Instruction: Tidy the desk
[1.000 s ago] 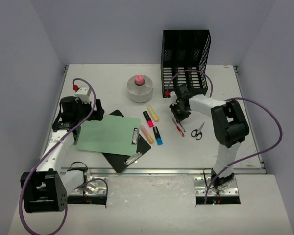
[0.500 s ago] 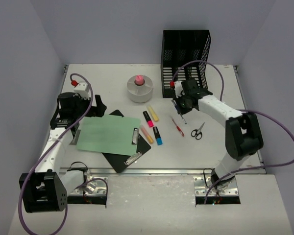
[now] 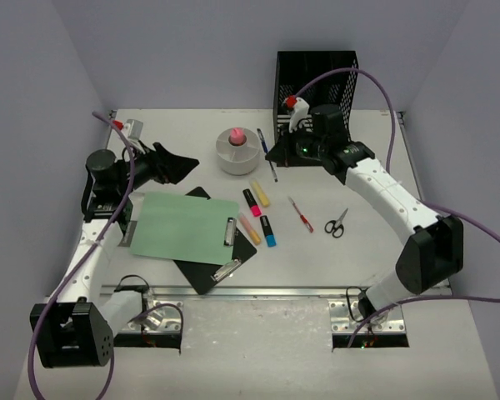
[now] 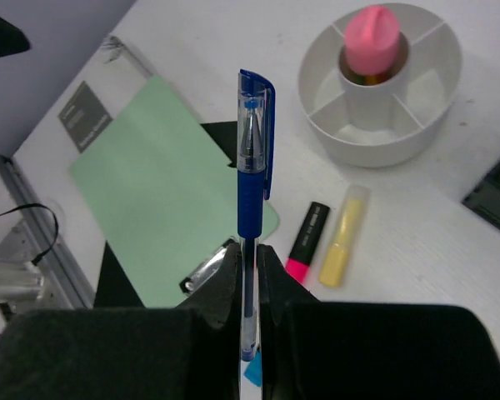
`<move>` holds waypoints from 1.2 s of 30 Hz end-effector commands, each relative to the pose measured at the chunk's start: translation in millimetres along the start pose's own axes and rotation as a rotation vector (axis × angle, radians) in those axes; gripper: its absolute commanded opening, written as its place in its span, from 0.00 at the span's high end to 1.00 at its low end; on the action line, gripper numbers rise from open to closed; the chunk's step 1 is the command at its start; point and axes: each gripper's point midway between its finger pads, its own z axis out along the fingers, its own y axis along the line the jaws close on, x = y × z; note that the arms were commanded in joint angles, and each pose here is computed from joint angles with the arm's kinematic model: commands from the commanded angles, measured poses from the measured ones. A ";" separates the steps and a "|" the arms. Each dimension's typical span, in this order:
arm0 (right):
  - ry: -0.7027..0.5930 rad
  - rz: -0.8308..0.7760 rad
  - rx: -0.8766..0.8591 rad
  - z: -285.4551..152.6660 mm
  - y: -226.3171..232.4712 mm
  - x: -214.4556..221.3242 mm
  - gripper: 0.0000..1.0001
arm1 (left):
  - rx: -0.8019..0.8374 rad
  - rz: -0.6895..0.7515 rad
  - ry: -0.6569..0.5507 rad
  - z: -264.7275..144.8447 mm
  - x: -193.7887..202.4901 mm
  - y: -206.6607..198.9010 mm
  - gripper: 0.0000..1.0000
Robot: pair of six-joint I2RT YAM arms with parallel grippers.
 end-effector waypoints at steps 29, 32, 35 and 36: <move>0.047 -0.116 -0.262 65.3 122.3 -17.0 0.99 | 0.164 -0.242 0.031 61.7 -19.8 -36.9 0.64; 0.049 -0.125 -0.265 66.0 126.4 -15.7 0.99 | 0.159 -0.269 0.047 65.2 -15.8 -32.9 0.66; 0.050 -0.138 -0.268 66.3 130.5 -14.8 0.99 | 0.145 -0.282 0.050 67.5 -13.3 -28.1 0.64; 0.049 -0.140 -0.268 66.9 131.5 -14.9 0.99 | 0.142 -0.285 0.052 68.4 -12.7 -26.8 0.63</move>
